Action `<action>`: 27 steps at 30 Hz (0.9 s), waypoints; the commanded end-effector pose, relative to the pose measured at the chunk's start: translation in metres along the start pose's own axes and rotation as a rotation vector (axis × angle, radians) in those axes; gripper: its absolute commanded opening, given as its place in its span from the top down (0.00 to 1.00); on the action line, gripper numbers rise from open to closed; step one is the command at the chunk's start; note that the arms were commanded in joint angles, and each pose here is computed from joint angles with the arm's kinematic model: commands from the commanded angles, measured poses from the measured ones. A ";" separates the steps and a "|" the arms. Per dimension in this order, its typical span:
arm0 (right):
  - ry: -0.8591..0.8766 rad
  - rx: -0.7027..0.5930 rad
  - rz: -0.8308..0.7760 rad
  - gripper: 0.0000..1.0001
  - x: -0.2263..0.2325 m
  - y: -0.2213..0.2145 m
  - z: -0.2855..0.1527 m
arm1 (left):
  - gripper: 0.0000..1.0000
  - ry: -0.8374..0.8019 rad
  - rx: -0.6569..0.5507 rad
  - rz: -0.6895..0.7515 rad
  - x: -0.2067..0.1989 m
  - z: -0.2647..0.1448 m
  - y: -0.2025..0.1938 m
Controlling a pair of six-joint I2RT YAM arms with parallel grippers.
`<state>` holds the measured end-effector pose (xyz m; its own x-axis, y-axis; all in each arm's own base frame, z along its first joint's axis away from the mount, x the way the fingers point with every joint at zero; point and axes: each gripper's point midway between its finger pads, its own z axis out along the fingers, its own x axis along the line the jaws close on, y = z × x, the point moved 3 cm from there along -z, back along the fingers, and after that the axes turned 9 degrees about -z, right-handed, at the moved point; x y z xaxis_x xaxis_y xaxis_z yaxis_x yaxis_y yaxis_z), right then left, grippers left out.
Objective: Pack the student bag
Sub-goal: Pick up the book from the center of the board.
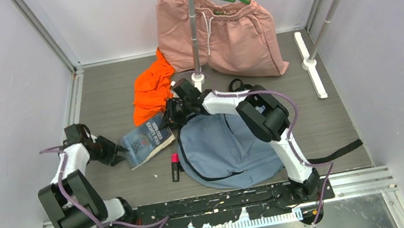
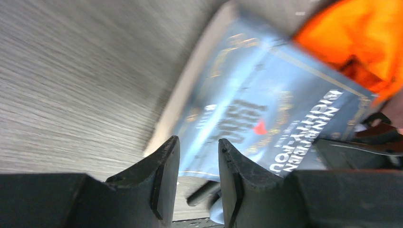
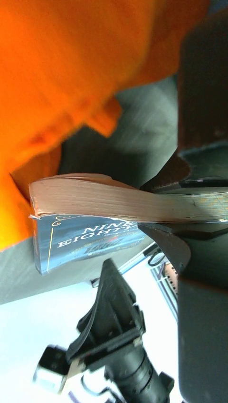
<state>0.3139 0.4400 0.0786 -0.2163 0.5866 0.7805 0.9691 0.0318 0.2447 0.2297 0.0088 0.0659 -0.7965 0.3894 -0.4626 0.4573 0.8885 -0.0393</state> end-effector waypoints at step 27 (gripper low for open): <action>0.459 -0.269 -0.194 0.99 0.135 0.057 -0.197 | 0.11 -0.886 0.020 0.318 -0.123 -0.103 -0.034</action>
<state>0.3429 0.3556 0.2016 -0.2793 0.4657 0.8397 0.9151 -0.1357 0.3797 0.2610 -0.0351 0.1929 -0.2515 0.3349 -0.9081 0.5881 0.7981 0.1315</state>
